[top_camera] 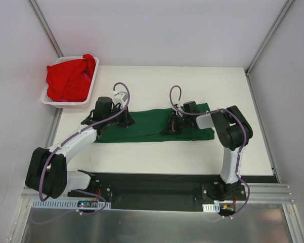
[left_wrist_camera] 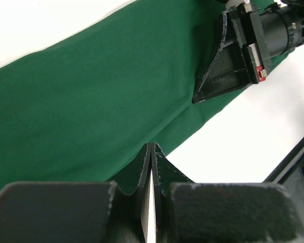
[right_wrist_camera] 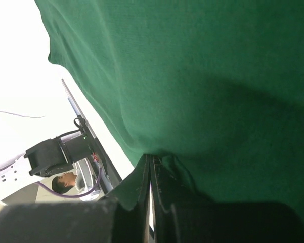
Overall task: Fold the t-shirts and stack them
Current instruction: Fold the tshirt
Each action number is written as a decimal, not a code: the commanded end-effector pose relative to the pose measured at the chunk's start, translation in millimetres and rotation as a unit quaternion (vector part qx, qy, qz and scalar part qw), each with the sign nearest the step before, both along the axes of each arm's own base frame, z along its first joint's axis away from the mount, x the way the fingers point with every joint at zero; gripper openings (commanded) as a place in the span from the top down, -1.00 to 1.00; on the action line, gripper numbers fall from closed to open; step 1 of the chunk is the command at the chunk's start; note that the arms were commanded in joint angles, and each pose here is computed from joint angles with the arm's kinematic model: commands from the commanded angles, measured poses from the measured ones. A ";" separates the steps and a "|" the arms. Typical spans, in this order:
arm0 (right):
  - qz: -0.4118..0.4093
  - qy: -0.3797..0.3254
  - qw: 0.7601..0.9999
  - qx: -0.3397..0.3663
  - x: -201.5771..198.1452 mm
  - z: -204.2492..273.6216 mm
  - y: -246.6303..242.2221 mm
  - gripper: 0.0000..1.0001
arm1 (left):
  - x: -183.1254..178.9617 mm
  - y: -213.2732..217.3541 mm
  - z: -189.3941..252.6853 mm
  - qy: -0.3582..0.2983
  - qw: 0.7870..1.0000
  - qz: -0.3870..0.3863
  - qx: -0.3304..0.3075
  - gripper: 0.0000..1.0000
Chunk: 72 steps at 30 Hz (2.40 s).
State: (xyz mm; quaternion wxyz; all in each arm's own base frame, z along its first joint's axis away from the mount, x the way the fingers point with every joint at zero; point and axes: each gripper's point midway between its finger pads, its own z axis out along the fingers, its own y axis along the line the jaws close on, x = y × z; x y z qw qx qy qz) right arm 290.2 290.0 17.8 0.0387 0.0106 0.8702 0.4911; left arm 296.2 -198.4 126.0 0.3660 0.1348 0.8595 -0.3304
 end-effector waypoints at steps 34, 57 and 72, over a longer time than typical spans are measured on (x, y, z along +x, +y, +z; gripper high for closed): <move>0.023 -0.149 0.968 -0.200 -53.8 74.3 -76.4 0.98 | 95.4 -0.2 -23.9 0.029 0.998 0.049 0.011 1.00; -0.034 -0.147 0.906 -0.397 -72.1 35.4 -141.4 0.98 | 164.1 55.1 -72.4 0.085 0.990 0.106 0.049 1.00; -0.005 -0.121 0.904 -0.410 -71.9 18.5 -130.8 0.98 | 143.1 43.1 -92.9 0.174 0.980 0.094 0.021 1.00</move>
